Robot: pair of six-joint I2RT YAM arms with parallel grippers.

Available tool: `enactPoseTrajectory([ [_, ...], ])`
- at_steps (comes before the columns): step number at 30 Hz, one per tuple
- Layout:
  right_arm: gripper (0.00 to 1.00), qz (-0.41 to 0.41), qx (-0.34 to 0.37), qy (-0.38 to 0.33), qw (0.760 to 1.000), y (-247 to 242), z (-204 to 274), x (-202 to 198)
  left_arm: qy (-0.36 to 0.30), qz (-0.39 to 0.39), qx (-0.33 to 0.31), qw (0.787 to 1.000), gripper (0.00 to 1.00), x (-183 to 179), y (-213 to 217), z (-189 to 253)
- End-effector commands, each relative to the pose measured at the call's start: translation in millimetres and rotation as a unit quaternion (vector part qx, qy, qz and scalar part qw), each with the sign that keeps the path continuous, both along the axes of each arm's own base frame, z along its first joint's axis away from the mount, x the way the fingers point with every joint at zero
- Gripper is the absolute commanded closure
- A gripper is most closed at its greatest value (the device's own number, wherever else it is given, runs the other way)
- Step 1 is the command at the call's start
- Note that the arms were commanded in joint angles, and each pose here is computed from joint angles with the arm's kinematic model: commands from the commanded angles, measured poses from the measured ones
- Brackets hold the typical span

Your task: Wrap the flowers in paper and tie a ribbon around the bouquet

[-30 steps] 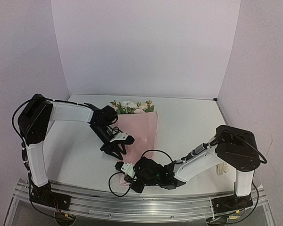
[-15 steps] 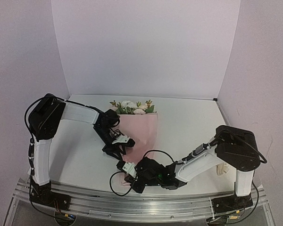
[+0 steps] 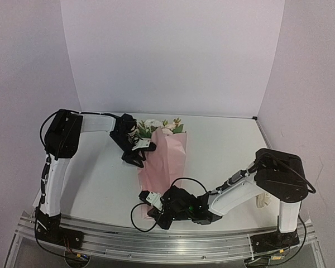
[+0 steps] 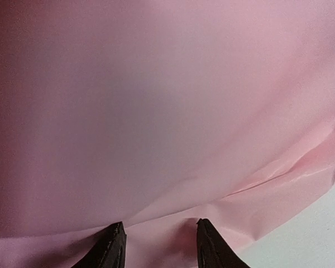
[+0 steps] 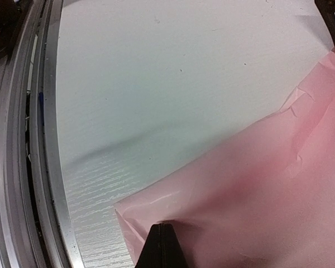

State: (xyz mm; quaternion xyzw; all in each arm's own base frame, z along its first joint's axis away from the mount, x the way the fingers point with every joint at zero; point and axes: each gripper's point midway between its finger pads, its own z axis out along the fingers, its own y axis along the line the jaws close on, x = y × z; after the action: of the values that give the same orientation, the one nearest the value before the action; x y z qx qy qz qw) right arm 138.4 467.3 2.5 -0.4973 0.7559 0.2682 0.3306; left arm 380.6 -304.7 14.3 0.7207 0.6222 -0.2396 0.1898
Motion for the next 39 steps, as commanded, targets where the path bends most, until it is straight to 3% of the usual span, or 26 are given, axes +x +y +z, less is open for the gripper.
enactPoseTrajectory([
  [1, 1.00, 0.032, -0.104, 0.069, 0.992, -43, -53, -36, -0.067, 0.027, 0.023, 0.997, 0.57, 51, 16, -6],
  [17, 1.00, 0.035, -0.103, 0.083, 0.991, -43, -55, -41, -0.164, 0.101, 0.012, 0.981, 0.59, 138, 32, 3],
  [26, 1.00, 0.026, -0.099, 0.080, 0.992, -43, -55, -38, -0.203, 0.132, -0.040, 0.969, 0.55, 167, 23, 61],
  [30, 1.00, 0.014, -0.090, 0.070, 0.993, -41, -50, -32, -0.191, 0.120, -0.077, 0.971, 0.54, 147, 15, 102],
  [37, 1.00, 0.000, -0.067, 0.054, 0.996, -33, -39, -23, -0.177, 0.060, -0.150, 0.971, 0.55, 60, -18, 183],
  [39, 1.00, -0.004, -0.062, 0.053, 0.997, -33, -37, -21, -0.166, 0.027, -0.148, 0.975, 0.56, 29, -37, 185],
])
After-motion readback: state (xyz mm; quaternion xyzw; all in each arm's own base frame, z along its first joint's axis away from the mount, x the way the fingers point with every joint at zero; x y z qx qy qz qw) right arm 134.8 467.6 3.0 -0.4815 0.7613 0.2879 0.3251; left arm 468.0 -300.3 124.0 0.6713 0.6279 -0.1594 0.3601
